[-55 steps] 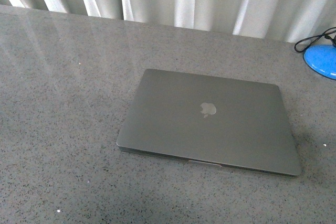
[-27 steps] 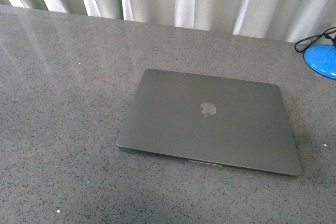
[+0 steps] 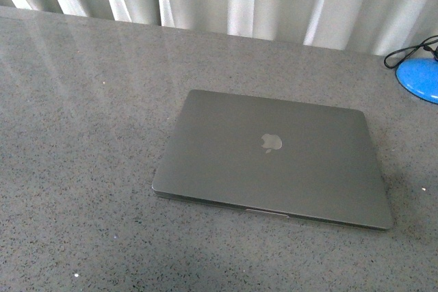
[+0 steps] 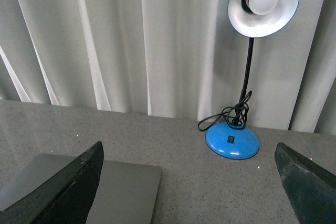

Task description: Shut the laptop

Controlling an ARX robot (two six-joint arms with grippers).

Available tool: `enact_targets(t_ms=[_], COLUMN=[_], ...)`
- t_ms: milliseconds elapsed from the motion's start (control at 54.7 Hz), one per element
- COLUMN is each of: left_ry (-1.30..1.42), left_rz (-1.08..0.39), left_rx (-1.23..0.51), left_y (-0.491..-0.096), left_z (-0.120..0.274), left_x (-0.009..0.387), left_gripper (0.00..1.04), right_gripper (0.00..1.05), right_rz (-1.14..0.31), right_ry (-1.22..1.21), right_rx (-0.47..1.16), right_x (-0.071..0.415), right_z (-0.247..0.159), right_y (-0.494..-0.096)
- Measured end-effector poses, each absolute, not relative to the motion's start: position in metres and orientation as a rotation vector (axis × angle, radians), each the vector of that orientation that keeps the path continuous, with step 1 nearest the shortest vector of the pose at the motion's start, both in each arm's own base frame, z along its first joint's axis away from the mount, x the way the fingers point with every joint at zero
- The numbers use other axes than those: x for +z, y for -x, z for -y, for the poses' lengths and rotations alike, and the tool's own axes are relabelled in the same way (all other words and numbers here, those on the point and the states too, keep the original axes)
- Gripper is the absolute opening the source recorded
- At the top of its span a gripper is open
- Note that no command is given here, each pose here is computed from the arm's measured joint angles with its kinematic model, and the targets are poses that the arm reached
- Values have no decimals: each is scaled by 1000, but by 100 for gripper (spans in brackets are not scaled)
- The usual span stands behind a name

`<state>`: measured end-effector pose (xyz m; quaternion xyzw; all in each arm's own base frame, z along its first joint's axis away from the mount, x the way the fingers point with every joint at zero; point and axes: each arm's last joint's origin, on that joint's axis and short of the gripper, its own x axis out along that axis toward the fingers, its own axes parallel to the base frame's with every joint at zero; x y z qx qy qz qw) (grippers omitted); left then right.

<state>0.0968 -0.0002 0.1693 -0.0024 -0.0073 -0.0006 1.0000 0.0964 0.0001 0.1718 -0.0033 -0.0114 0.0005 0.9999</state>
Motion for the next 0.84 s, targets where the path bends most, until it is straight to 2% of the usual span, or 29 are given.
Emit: enact_targets(t_ms=[841], left_ry=[5], left_rz=[15], left_rx=[-1], left_y=[-97], left_z=[0], left_x=[169], left_gripper=[98], right_gripper=[95], right_rz=[23], right_ry=[6], right_rx=[1], right_x=[172], right_z=[0], right_y=[-96])
